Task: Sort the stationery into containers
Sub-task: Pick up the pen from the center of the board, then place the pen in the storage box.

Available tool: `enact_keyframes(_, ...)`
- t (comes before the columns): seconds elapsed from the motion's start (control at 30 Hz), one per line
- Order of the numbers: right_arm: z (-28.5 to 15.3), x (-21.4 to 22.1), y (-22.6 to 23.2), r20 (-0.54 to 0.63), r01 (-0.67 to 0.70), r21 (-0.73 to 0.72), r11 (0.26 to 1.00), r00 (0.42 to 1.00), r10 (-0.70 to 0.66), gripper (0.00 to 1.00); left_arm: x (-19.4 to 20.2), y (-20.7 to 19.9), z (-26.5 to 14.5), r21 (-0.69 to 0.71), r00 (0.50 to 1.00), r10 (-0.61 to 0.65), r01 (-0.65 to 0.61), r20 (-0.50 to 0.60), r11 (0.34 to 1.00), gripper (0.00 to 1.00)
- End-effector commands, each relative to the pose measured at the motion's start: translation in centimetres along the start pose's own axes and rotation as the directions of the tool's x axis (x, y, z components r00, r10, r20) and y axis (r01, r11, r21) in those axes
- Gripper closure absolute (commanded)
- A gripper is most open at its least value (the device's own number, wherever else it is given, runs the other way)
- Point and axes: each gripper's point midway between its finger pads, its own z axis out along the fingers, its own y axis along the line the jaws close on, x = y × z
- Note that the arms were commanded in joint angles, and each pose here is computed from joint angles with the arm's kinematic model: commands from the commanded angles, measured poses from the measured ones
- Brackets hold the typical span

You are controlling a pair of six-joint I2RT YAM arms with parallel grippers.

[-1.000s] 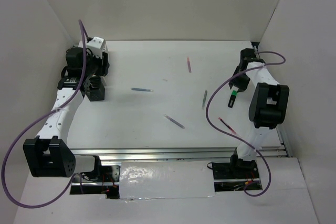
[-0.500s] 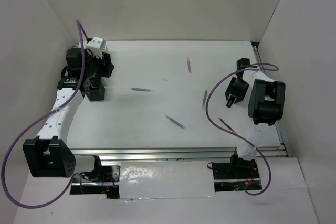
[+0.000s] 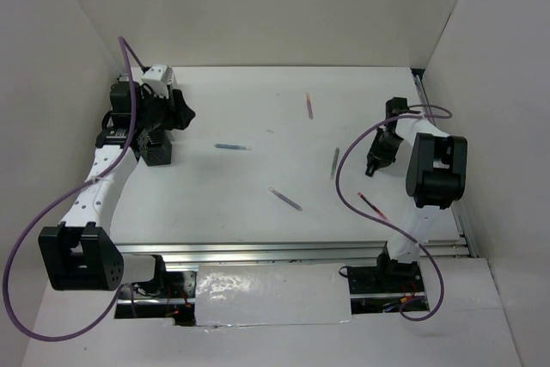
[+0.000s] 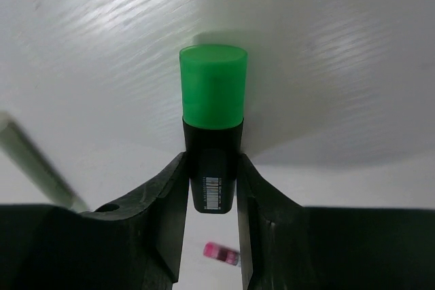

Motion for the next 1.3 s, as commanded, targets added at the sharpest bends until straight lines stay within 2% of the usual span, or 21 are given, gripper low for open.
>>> enact_keyframes(0.0,-3.0,0.3,4.4,0.070,0.112,-0.146,0.983,0.992,-0.103,1.00,-1.0,-2.2,-0.3,0.107,0.996,-0.088,0.084,0.033,0.991,0.33)
enact_keyframes(0.13,-7.3,1.6,10.8,0.208,0.343,-0.248,0.906,0.932,-0.296,1.00,-0.8,-4.8,-0.3,0.240,0.981,-0.195,0.191,-0.008,0.952,0.34)
enact_keyframes(0.2,-10.0,3.4,14.8,0.289,0.490,-0.287,0.823,0.863,-0.414,1.00,-0.8,-5.5,0.0,0.272,0.974,-0.227,0.226,-0.027,0.935,0.33)
enact_keyframes(0.27,-12.1,4.8,17.4,0.350,0.582,-0.299,0.756,0.804,-0.480,1.00,-0.6,-6.3,0.4,0.291,0.965,-0.258,0.263,-0.054,0.920,0.34)
enact_keyframes(0.3,-13.3,6.6,19.8,0.389,0.657,-0.298,0.692,0.746,-0.540,1.00,-0.4,-7.4,0.6,0.313,0.964,-0.256,0.265,-0.070,0.912,0.34)
enact_keyframes(0.37,-14.7,7.7,21.6,0.437,0.709,-0.269,0.651,0.693,-0.574,1.00,-0.1,-8.5,0.8,0.331,0.954,-0.283,0.301,-0.103,0.894,0.34)
enact_keyframes(0.4,-15.9,9.4,23.5,0.469,0.760,-0.270,0.591,0.640,-0.609,1.00,0.6,-9.0,1.2,0.341,0.948,-0.293,0.319,-0.128,0.884,0.34)
enact_keyframes(0.6,-19.8,14.3,28.7,0.555,0.859,-0.264,0.438,0.507,-0.659,1.00,2.7,-13.1,2.0,0.411,0.899,-0.350,0.433,-0.264,0.802,0.35)
enact_keyframes(0.7,-20.7,15.0,29.7,0.561,0.868,-0.239,0.435,0.489,-0.669,1.00,3.2,-14.2,2.2,0.425,0.896,-0.339,0.436,-0.286,0.794,0.35)
enact_keyframes(0.93,-22.0,17.9,31.0,0.589,0.903,-0.210,0.374,0.422,-0.689,1.00,4.0,-16.2,2.2,0.467,0.883,-0.331,0.460,-0.334,0.755,0.36)
enact_keyframes(1.13,-21.5,18.0,31.2,0.557,0.893,-0.228,0.387,0.446,-0.700,1.00,3.5,-17.0,1.3,0.521,0.892,-0.329,0.449,-0.310,0.726,0.36)
enact_keyframes(1.27,-22.4,18.2,31.5,0.578,0.898,-0.239,0.369,0.437,-0.689,1.00,3.7,-17.3,1.1,0.536,0.893,-0.326,0.447,-0.310,0.716,0.36)
